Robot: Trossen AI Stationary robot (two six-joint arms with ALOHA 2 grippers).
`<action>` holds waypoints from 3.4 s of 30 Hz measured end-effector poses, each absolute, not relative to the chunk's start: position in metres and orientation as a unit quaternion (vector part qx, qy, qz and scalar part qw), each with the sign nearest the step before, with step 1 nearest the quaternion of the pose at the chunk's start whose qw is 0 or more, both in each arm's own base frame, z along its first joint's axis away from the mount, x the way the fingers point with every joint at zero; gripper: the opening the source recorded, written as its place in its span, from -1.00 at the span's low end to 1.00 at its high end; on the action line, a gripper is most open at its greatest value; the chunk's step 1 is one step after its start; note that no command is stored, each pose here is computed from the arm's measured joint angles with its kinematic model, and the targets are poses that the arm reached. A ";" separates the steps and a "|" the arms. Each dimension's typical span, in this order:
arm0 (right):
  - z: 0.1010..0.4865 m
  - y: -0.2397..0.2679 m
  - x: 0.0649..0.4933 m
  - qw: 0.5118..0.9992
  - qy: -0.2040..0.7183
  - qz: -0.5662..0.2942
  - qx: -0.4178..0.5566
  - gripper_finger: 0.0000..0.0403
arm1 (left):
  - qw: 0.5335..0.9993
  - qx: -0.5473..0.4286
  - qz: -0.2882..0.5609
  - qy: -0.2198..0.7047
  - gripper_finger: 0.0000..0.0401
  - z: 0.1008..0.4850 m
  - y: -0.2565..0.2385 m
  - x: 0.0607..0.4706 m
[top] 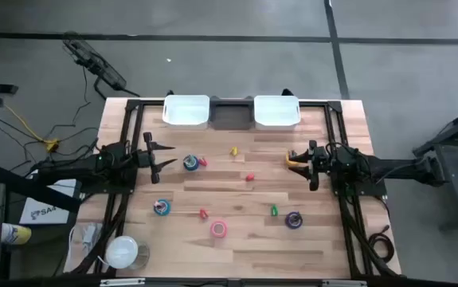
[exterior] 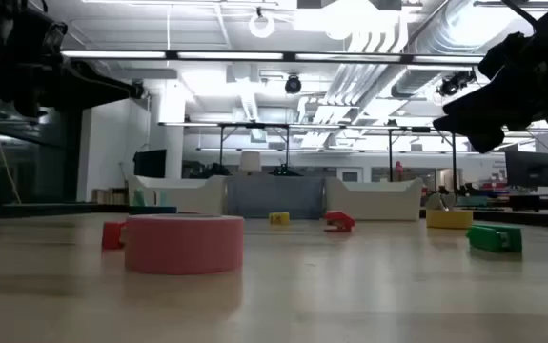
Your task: Pick and place Stapler, Stapler remover, tape
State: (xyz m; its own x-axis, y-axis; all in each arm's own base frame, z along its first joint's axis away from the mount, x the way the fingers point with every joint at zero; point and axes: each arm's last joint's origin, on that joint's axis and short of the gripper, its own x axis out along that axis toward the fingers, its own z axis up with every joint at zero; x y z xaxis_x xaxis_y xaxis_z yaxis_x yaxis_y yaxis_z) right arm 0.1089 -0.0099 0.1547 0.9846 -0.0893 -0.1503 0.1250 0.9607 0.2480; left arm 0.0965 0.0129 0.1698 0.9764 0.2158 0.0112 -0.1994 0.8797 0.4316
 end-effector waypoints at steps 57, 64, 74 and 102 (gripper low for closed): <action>0.155 -0.010 0.109 0.988 0.069 -0.054 0.129 -0.16 | 0.969 0.221 0.107 0.019 -0.07 0.170 0.013 0.096; 0.155 -0.010 0.109 0.988 0.069 -0.054 0.129 -0.16 | 0.969 0.221 0.107 0.019 -0.07 0.170 0.013 0.096; 0.155 -0.010 0.109 0.988 0.069 -0.054 0.129 -0.16 | 0.969 0.221 0.107 0.019 -0.07 0.170 0.013 0.096; 0.163 -0.019 0.107 0.962 -0.006 -0.211 0.174 -0.16 | 0.969 0.221 0.107 0.019 -0.07 0.170 0.013 0.096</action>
State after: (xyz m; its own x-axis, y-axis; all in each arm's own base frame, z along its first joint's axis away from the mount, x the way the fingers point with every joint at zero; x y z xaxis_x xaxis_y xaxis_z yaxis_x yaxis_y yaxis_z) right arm 0.1074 -0.0192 0.1630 0.9111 -0.4075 -0.0617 0.4033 0.8507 0.3370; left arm 0.0965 0.0129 0.1698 0.9764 0.2159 0.0111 -0.1994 0.8797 0.4316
